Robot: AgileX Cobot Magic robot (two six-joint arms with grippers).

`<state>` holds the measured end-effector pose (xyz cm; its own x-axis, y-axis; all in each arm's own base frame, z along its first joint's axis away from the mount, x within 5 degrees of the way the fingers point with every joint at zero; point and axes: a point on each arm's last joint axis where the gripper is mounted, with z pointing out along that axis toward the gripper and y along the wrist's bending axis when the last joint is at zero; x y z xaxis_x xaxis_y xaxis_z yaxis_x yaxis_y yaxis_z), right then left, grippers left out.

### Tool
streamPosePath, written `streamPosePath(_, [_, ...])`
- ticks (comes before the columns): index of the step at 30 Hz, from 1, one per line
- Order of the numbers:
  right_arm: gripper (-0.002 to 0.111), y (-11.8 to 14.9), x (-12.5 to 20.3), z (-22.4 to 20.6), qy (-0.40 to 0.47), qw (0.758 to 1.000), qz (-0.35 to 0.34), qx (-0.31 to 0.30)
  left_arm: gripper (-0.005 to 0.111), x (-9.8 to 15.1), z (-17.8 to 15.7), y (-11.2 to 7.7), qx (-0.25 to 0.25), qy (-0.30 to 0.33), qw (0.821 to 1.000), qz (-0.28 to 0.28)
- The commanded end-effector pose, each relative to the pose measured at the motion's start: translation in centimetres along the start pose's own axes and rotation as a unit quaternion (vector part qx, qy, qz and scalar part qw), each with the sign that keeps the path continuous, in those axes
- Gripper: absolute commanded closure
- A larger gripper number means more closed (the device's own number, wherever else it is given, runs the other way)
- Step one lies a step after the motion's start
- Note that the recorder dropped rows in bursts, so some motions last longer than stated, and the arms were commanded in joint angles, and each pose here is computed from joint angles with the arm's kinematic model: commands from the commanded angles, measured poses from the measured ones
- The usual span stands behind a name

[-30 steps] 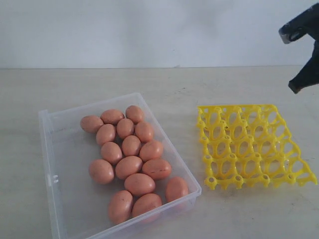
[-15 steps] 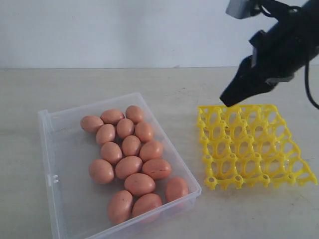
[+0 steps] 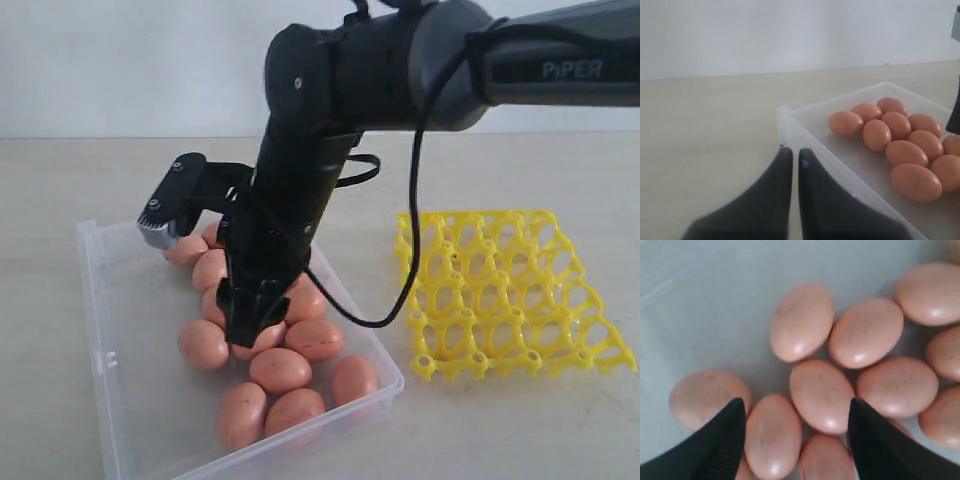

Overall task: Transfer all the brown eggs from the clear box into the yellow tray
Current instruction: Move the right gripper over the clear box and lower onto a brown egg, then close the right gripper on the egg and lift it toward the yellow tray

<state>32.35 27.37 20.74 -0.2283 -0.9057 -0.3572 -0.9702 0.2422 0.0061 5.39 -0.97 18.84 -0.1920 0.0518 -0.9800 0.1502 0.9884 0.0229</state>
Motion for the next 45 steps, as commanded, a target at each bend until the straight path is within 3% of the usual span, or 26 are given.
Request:
streamPosePath(1, [0.053, 0.8, -2.3, 0.6, -0.056, 0.997, -0.008, 0.046, 0.103, 0.0, 0.0, 0.0, 0.002, -0.003, 1.000, 0.002])
streamPosePath(5, [0.053, 1.6, -4.1, 1.1, -0.102, 0.992, -0.006, 0.076, 0.103, 0.0, 0.0, 0.0, 0.002, -0.003, 1.000, 0.002])
streamPosePath(13, [0.055, 1.7, -3.7, 4.4, -0.081, 0.989, 0.110, 0.058, 0.103, 0.0, 0.0, 0.0, 0.002, -0.003, 1.000, 0.002])
streamPosePath(29, [0.055, 0.6, -2.1, 8.3, -0.028, 0.987, 0.125, 0.094, 0.103, 0.0, 0.0, 0.0, 0.002, -0.003, 1.000, 0.002])
streamPosePath(31, [0.065, 0.6, -2.1, 8.3, -0.028, 0.987, 0.125, 0.094, 0.103, 0.0, 0.0, 0.0, 0.002, -0.003, 1.000, 0.002])
streamPosePath(33, [0.095, 0.6, -2.1, 8.3, -0.026, 0.987, 0.126, 0.093, 0.103, 0.0, 0.0, 0.0, 0.002, -0.003, 1.000, 0.002])
streamPosePath(35, [0.108, 0.6, -2.0, 8.3, -0.025, 0.987, 0.127, 0.091, 0.103, 0.0, 0.0, 0.0, 0.002, -0.003, 1.000, 0.002])
streamPosePath(39, [0.108, 0.9, -2.7, 6.5, -0.046, 0.985, 0.142, 0.085, 0.103, 0.0, 0.0, 0.0, 0.002, -0.003, 1.000, 0.002])
streamPosePath(45, [0.108, 1.4, -5.9, -0.4, -0.217, 0.950, 0.205, 0.090, 0.103, 0.0, 0.0, 0.0, 0.002, -0.003, 1.000, 0.002])
